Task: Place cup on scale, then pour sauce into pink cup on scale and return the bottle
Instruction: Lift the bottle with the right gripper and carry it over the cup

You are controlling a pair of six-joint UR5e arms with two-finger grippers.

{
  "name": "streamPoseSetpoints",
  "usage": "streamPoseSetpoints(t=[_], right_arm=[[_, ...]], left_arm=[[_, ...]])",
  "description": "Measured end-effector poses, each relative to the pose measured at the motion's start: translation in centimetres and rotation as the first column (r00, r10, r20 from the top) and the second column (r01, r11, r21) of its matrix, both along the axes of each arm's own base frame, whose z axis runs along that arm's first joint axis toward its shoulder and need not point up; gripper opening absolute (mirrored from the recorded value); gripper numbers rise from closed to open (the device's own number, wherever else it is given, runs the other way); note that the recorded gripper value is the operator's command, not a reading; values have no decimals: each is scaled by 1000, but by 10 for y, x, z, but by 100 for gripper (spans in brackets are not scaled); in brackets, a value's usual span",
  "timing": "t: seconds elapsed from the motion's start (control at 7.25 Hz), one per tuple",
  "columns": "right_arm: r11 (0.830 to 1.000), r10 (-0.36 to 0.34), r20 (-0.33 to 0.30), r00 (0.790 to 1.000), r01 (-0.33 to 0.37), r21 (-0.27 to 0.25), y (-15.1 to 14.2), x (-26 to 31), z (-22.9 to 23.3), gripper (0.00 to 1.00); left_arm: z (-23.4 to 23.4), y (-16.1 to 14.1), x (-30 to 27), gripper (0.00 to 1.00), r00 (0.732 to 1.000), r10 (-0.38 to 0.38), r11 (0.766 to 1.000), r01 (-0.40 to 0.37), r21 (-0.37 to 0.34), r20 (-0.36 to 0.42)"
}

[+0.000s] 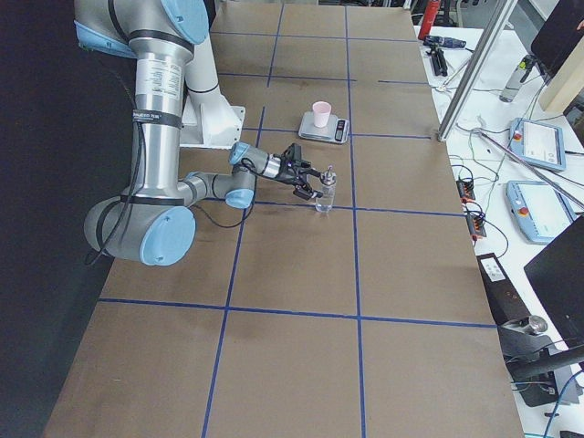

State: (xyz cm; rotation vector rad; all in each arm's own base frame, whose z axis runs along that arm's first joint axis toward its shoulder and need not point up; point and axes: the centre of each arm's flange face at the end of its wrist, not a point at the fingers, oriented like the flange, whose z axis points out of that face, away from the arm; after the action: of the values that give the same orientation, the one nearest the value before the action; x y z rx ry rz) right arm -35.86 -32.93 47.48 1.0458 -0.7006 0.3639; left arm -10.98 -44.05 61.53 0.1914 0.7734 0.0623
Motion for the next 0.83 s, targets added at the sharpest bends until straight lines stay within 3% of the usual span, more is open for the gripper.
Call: streamPoseSetpoints(t=[0.83], right_arm=[[999, 47, -39, 998, -46, 16, -33, -9, 1, 100]], left_arm=[[-8, 0, 0, 100, 1000, 0, 1000, 0, 15, 3]])
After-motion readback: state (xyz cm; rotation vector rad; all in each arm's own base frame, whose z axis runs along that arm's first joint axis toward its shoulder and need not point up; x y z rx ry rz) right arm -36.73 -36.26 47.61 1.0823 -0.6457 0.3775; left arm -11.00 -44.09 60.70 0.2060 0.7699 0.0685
